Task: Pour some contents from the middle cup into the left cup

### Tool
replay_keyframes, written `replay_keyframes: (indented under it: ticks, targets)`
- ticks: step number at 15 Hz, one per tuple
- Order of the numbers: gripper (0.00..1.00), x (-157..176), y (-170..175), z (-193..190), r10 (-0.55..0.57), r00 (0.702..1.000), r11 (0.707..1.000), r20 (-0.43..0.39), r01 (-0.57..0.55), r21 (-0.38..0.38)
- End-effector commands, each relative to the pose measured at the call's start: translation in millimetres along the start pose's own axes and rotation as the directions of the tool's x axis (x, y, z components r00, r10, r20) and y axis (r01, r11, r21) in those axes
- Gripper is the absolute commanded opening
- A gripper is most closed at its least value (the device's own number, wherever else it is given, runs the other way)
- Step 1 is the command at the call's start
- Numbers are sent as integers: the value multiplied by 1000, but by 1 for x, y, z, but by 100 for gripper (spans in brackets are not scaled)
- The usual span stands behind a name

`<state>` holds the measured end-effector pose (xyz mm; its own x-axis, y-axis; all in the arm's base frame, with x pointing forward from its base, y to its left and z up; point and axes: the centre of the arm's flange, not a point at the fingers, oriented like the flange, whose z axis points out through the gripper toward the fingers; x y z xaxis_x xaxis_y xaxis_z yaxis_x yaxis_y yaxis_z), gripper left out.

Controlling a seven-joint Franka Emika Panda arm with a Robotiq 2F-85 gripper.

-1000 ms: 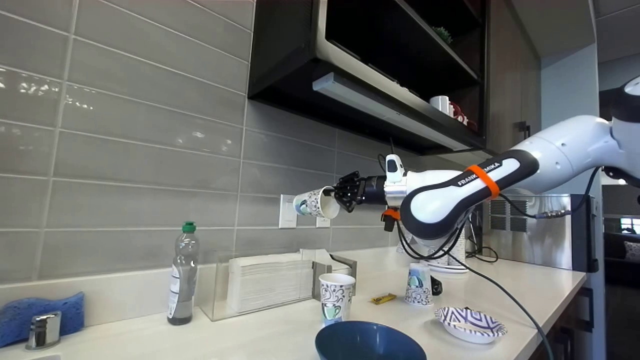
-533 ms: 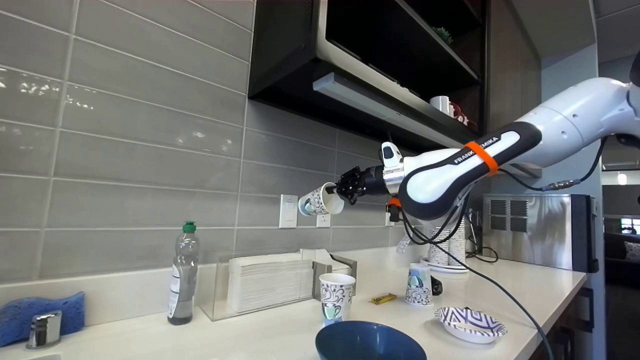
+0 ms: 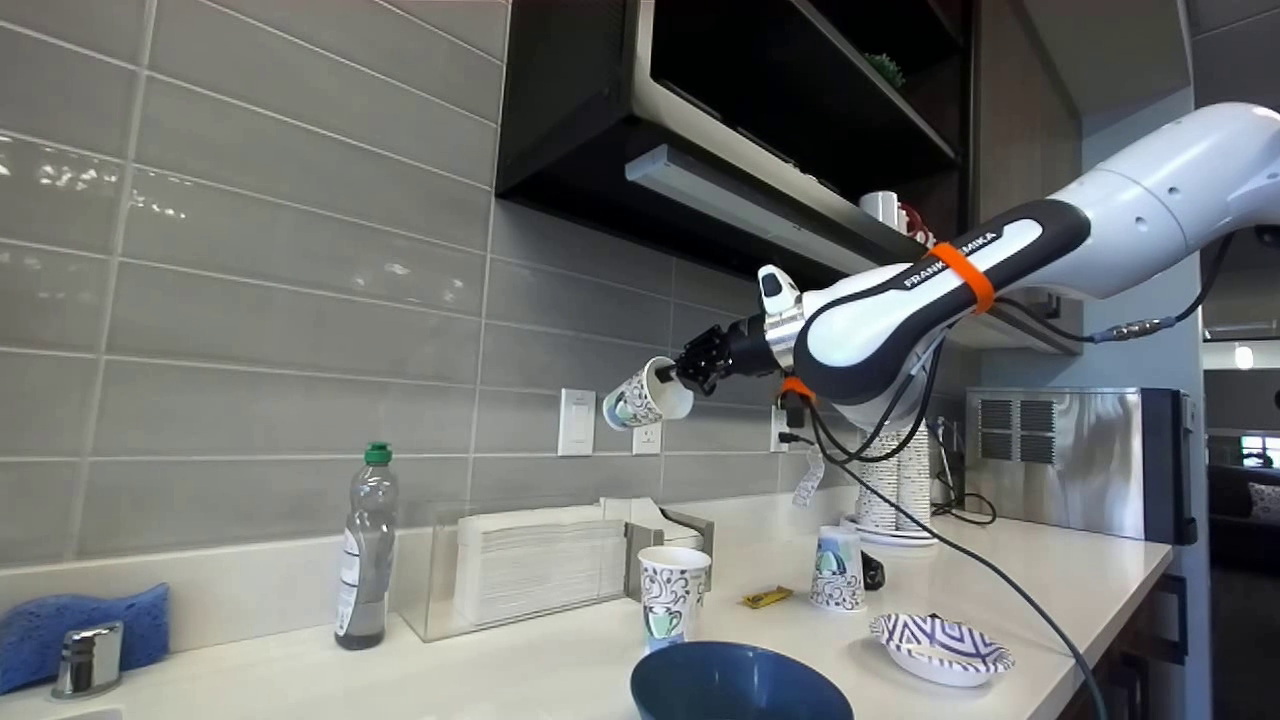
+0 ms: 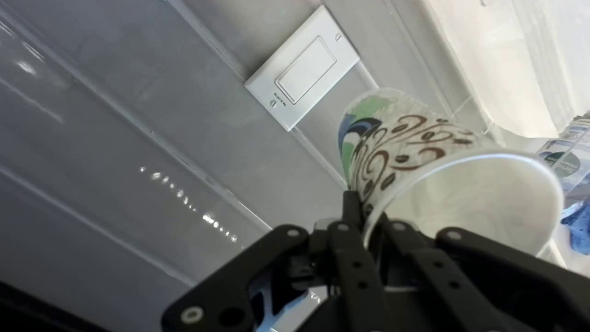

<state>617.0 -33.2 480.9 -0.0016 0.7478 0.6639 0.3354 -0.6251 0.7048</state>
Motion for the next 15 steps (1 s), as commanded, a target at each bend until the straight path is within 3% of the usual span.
replay_keyframes:
  ticks: [1,6,9,15]
  targets:
    - [1,-1,0,0,1,1000,1000,1,-1,1]
    - [1,4,23,-12,93,990,995,108,-87,-58]
    - [1,6,34,-21,150,966,988,210,-139,-65]
    - [1,4,46,-38,280,852,952,443,-306,-13]
